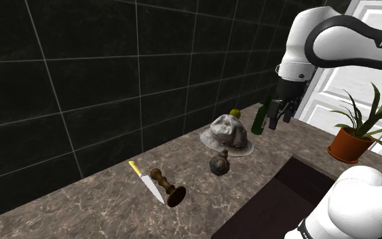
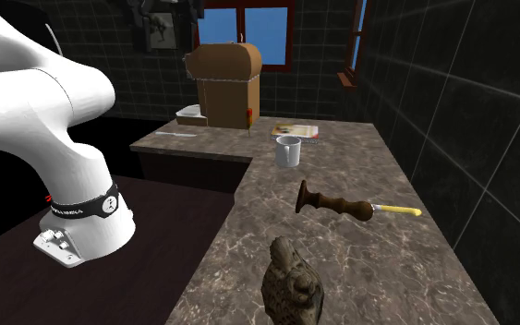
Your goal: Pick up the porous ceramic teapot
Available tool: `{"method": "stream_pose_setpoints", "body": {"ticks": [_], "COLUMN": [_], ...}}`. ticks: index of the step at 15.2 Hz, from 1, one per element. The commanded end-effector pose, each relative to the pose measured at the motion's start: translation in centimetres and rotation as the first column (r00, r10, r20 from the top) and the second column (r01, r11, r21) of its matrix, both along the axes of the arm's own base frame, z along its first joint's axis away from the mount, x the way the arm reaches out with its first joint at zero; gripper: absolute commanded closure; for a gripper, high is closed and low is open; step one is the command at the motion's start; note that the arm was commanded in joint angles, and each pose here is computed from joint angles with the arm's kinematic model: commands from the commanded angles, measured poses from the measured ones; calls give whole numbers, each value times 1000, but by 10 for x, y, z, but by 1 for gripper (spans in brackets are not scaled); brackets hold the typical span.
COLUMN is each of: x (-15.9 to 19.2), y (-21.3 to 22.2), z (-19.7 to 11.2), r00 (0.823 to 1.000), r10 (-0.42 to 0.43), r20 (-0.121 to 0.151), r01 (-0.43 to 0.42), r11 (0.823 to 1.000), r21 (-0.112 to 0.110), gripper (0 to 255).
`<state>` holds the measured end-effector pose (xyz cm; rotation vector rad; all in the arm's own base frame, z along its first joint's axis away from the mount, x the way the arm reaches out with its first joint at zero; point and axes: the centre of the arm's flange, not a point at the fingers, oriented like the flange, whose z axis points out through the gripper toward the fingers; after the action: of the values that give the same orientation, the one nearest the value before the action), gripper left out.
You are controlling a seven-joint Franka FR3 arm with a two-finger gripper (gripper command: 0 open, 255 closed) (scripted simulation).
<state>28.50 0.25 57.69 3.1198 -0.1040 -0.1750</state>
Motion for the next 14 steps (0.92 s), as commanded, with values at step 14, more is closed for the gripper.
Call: {"method": "stream_pose_setpoints", "body": {"ticks": [14], "x": [112], "y": [-47], "z": [-131], "r00": [998], "r10": [-49], "r20": [-39], "r01": [52], "r11": [996], "r21": [78], "gripper": [0]}}
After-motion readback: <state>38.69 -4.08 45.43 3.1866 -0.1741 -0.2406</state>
